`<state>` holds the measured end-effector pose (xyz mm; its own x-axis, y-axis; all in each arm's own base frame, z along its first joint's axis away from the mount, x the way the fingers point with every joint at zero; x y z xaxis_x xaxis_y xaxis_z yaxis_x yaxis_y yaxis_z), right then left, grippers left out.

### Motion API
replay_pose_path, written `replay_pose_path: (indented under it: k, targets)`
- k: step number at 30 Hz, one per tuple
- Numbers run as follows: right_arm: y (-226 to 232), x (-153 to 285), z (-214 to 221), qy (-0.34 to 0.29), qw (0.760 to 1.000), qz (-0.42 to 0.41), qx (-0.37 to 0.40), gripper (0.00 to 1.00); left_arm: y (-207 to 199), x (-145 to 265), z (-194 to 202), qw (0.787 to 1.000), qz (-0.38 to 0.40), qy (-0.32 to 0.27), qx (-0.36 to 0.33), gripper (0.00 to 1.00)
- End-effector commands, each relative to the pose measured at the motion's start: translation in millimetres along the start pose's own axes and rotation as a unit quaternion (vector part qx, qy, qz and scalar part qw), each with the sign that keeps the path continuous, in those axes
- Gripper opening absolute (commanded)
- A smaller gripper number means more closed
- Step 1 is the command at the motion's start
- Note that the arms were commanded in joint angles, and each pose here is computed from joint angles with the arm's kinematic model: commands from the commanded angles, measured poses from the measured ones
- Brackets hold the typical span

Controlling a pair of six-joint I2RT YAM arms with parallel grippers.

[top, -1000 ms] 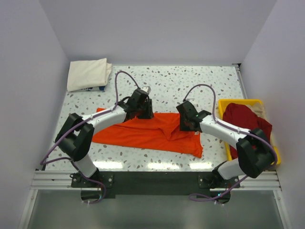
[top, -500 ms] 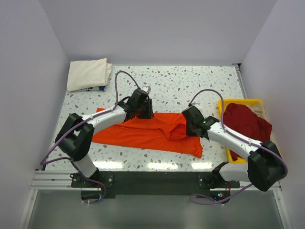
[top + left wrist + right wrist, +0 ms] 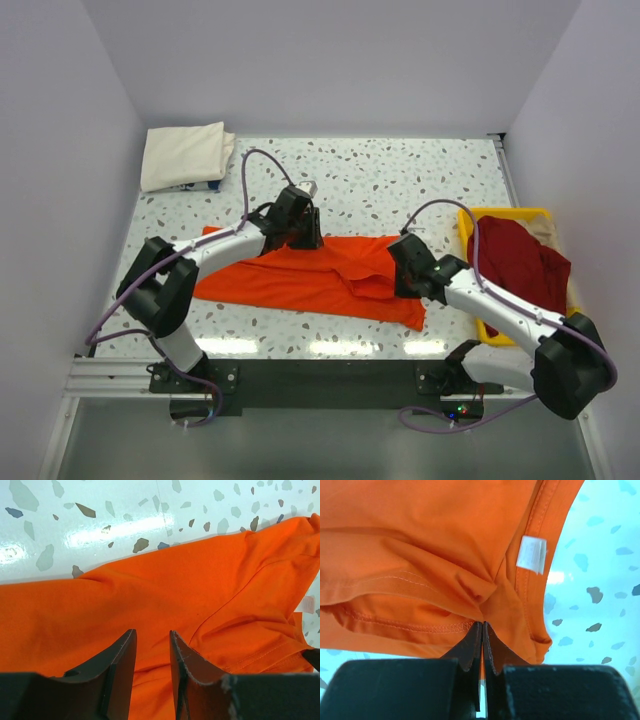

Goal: Fold and stack the t-shirts
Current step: Fold the tshirt

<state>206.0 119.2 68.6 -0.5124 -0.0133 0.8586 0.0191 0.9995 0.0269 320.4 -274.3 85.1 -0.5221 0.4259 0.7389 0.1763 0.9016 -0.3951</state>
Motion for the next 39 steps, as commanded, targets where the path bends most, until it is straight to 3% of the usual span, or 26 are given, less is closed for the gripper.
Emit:
replay_pose_path:
  k: [1, 12, 23, 28, 30, 35, 39]
  targets:
    - [5.3, 3.8, 14.0, 0.016, 1.000, -0.019, -0.017, 0.01, -6.4, -4.5, -2.2, 1.000, 0.016, -0.006, -0.012, 0.37]
    - [11.6, 2.3, 33.4, 0.038, 0.998, -0.036, -0.034, 0.02, -7.7, -5.6, 0.2, 1.000, 0.019, -0.001, -0.011, 0.37]
    - [20.4, 20.8, 34.1, 0.040, 0.996, -0.078, -0.029, 0.16, 3.4, 2.6, -13.8, 0.999, 0.042, 0.000, 0.035, 0.38]
    - [32.1, 43.5, -8.6, -0.020, 0.995, -0.095, -0.032, 0.37, 26.9, 20.9, -31.3, 0.996, 0.023, -0.030, 0.076, 0.38]
    - [40.5, 46.3, -37.2, -0.059, 0.993, -0.096, -0.034, 0.39, 43.8, 27.5, -33.3, 0.994, 0.015, -0.038, 0.102, 0.38]
    - [58.3, 2.3, -86.7, -0.056, 0.991, -0.097, -0.067, 0.38, 94.4, 37.0, -32.2, 0.983, -0.022, -0.043, 0.180, 0.36]
    - [44.5, -33.8, -117.4, -0.067, 0.990, -0.059, -0.113, 0.38, 128.0, 47.2, -39.5, 0.974, -0.037, -0.048, 0.219, 0.35]
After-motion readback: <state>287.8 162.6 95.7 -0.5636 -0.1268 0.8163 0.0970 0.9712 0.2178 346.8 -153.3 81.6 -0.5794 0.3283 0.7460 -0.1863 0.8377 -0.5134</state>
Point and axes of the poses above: each gripper's point midway between its finger pads, its own x axis back along the fingers, its own y axis along the line the jaws close on, z = x × y, the point moved 1 cm from there along x, back along the fingers, and after that the axes turned 2 degrees about x, right-handed, at the moved point
